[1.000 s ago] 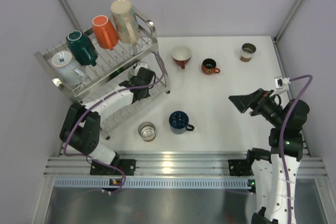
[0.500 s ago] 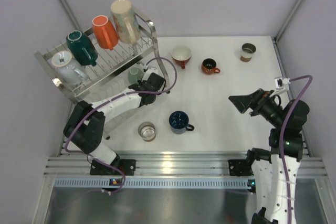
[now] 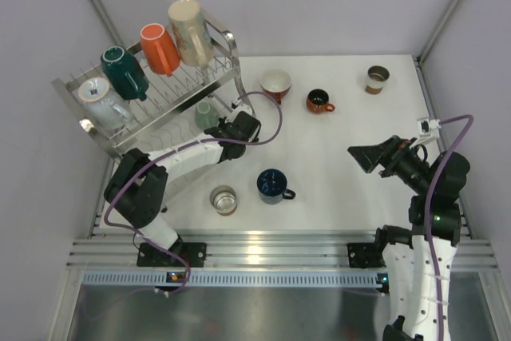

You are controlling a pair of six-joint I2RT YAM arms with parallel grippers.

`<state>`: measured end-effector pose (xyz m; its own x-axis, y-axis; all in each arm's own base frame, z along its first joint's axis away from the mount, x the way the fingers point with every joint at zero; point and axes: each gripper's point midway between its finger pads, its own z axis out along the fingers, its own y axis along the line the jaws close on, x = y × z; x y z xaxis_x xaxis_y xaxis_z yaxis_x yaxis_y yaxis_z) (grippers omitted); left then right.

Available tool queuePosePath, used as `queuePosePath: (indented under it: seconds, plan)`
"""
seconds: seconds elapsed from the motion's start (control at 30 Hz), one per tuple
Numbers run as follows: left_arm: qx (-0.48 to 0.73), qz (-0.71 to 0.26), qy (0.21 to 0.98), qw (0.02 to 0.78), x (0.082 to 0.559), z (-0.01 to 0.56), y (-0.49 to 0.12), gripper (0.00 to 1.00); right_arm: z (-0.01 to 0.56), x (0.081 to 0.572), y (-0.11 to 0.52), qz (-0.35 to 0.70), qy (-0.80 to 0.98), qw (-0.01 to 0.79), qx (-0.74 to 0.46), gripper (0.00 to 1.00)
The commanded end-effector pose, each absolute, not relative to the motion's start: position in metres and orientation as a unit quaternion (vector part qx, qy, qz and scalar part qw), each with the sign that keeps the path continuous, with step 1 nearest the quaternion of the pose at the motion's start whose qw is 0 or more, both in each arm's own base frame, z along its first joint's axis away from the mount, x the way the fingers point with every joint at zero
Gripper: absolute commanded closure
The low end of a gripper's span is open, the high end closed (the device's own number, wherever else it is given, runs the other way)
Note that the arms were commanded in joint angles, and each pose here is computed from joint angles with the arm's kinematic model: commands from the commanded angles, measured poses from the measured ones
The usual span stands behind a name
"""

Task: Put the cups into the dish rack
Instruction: Place the cup upside down on the dish rack

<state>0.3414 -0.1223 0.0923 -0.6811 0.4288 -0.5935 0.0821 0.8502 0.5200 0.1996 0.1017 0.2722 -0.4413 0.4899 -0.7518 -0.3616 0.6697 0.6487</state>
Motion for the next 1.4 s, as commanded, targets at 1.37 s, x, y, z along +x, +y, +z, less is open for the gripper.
queuePosePath:
  seconds: [1.37]
  plan:
    - [0.105,0.287,0.858,0.413,0.360,0.110,-0.116,1.00,0.290,0.196,0.103,0.385,0.740,0.552,0.015,0.03]
